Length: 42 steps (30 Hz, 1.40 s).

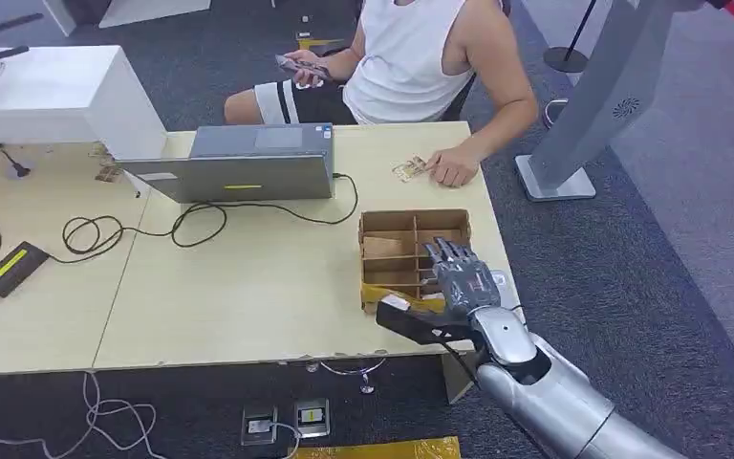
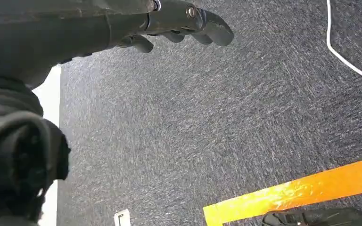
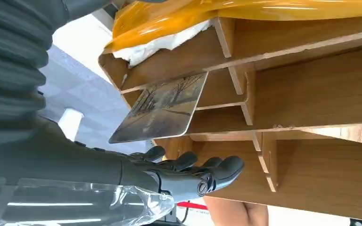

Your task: Pass the card to the sensor for recognition and then transmit it.

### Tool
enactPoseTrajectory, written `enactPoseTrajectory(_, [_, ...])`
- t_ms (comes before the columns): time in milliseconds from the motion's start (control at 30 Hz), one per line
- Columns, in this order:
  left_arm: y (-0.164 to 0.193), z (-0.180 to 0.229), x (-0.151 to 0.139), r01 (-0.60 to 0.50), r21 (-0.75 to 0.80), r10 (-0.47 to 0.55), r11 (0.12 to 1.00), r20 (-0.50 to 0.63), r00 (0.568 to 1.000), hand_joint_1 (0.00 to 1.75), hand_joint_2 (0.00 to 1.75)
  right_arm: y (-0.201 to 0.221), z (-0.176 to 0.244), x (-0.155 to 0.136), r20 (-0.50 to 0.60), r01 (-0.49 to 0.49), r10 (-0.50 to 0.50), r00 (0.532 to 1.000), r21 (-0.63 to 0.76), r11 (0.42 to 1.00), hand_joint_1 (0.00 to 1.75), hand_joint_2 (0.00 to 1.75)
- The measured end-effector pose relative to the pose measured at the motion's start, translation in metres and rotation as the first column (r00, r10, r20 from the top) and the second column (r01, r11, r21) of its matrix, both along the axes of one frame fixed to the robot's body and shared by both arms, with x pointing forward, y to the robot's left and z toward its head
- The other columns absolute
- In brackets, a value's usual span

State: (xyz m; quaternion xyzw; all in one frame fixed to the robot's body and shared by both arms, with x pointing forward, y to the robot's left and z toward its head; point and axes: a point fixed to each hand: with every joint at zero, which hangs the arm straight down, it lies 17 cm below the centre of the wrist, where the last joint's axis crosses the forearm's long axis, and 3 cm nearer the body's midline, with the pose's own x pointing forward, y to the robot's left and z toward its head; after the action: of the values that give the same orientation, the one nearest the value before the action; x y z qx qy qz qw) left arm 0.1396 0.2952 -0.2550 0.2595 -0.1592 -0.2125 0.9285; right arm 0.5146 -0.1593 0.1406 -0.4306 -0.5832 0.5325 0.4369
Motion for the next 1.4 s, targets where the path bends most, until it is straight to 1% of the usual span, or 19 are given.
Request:
enactPoseTrajectory(267, [0.0, 0.0, 0.0, -0.001, -0.001, 0.001, 1.0, 0.0, 1.0, 0.0, 0.0, -0.005, 0.001, 0.001, 0.002, 0.027, -0.027, 1.0, 0.017, 0.999, 0.0, 1.75])
enactPoseTrajectory(567, [0.0, 0.0, 0.0, -0.003, -0.001, 0.003, 1.0, -0.001, 1.0, 0.0, 0.0, -0.006, 0.002, 0.002, 0.004, 0.031, -0.031, 1.0, 0.019, 0.999, 0.0, 1.75])
enactPoseTrajectory(1067, [0.0, 0.0, 0.0, -0.007, -0.001, 0.007, 1.0, 0.001, 1.0, 0.0, 0.0, -0.017, 0.025, 0.003, 0.053, 0.052, -0.055, 0.997, 0.052, 0.997, 0.0, 1.75])
enactPoseTrajectory(1400, [0.001, 0.001, 0.001, -0.007, 0.003, 0.007, 1.0, 0.008, 1.0, 0.0, 0.0, -0.017, 0.029, -0.001, 0.07, 0.044, -0.047, 0.996, 0.053, 0.998, 0.0, 1.75])
